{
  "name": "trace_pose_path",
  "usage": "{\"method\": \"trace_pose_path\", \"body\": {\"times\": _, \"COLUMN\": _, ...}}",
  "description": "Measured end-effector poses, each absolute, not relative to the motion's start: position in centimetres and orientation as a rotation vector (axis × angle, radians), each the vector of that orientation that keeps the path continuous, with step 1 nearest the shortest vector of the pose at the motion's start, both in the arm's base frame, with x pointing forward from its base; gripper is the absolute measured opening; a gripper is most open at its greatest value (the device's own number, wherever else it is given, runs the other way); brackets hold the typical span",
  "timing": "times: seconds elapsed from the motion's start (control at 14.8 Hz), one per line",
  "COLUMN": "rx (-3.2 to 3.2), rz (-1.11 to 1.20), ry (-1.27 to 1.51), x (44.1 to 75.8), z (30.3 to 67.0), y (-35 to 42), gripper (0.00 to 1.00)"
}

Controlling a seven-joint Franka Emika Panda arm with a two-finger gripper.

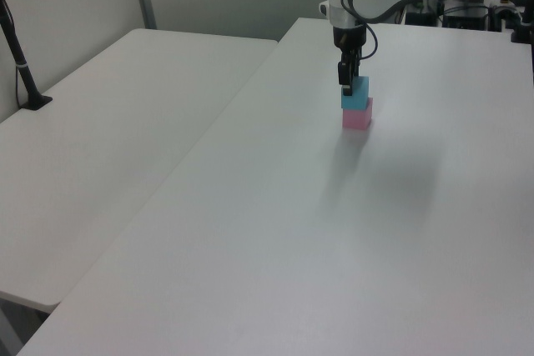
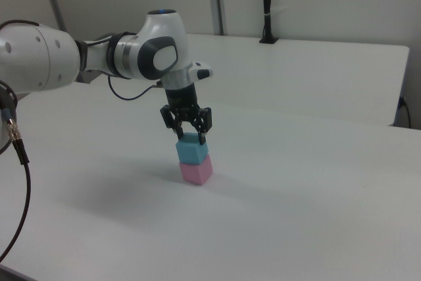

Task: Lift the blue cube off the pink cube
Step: 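Close the gripper on the blue cube's sides, then lift the blue cube and carry it beside the pink cube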

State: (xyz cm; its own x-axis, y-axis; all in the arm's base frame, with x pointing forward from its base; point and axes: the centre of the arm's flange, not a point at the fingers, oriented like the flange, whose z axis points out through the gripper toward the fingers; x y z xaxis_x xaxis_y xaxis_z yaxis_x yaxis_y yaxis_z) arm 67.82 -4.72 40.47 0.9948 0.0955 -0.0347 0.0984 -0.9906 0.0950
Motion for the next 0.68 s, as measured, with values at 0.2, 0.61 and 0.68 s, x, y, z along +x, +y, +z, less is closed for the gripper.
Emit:
{"method": "trace_pose_path", "body": {"times": 0.2, "rx": 3.037, "rz": -0.045, "ry": 0.177, "x": 67.8, "z": 40.6, "y": -4.7, "gripper": 0.60}}
{"method": "trace_pose_path", "body": {"times": 0.61, "rx": 3.037, "rz": -0.051, "ry": 0.170, "x": 67.6, "z": 41.2, "y": -5.5, "gripper": 0.57}}
{"method": "trace_pose_path", "body": {"times": 0.68, "rx": 3.039, "rz": -0.058, "ry": 0.168, "x": 67.3, "z": 41.7, "y": -6.0, "gripper": 0.57}}
